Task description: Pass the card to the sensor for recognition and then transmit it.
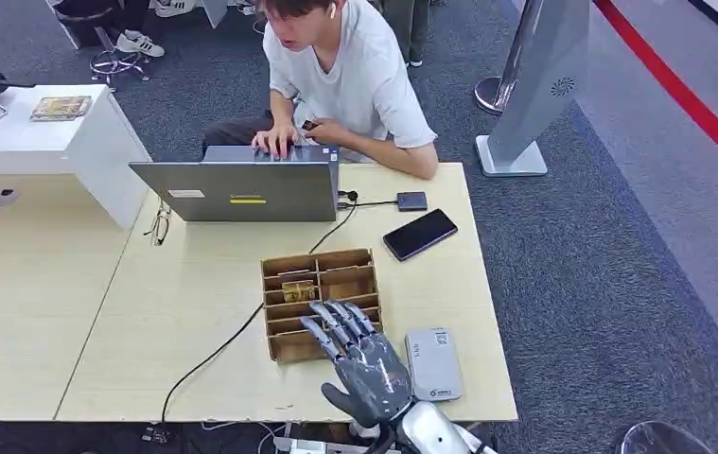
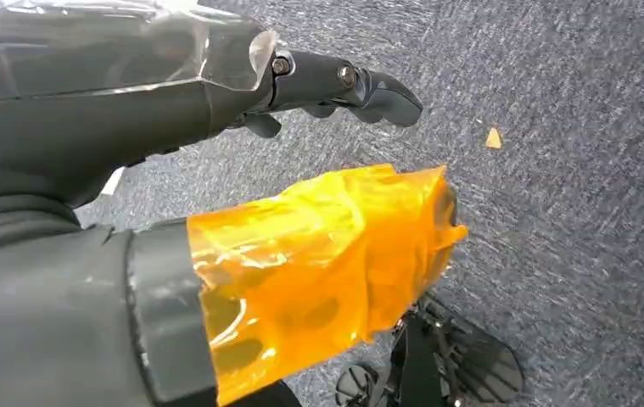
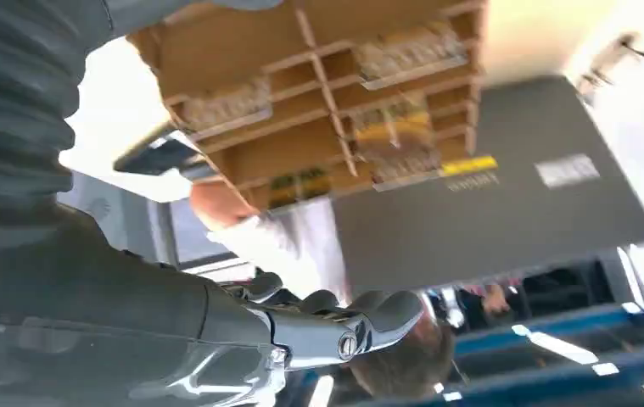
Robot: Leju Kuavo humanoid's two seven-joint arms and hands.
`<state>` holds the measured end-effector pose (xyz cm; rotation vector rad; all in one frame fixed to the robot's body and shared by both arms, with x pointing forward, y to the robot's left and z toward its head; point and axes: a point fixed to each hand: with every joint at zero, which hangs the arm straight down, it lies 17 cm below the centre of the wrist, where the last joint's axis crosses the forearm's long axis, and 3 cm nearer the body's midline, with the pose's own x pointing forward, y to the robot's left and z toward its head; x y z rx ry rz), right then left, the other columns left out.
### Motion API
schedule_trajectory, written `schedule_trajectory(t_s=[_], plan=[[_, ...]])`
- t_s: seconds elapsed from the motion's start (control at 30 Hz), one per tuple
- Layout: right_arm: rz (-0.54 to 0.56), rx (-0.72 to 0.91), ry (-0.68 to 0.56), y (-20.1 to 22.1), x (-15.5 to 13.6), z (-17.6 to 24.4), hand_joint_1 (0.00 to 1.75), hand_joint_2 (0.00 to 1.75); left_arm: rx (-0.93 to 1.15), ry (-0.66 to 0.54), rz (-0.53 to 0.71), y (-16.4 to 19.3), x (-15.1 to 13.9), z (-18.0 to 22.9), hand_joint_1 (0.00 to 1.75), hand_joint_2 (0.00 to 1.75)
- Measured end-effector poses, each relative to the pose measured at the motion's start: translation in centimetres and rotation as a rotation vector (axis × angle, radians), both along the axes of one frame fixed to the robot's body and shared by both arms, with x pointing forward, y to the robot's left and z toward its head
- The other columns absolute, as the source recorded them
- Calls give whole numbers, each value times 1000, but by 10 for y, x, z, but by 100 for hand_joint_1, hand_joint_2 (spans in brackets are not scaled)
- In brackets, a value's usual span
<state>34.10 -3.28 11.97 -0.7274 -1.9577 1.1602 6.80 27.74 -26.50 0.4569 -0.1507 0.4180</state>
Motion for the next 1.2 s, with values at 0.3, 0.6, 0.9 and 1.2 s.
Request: schedule_trajectory(t_s=[0.3, 0.6, 0.9, 1.2], plan=[[-67, -73, 103, -19, 10, -37, 0, 175, -5, -13, -20, 0, 4, 0, 0, 0], [-86, -89, 131, -21, 19, -40, 0, 175, -6, -17, -33, 1, 6, 0, 0, 0], [-109, -88, 135, -27, 36, -32, 0, 175, -3, -34, -78, 1, 11, 1, 0, 0], [-152, -122, 151, -33, 49, -32, 0, 175, -38, -74, -190, -3, 26, 1, 0, 0]])
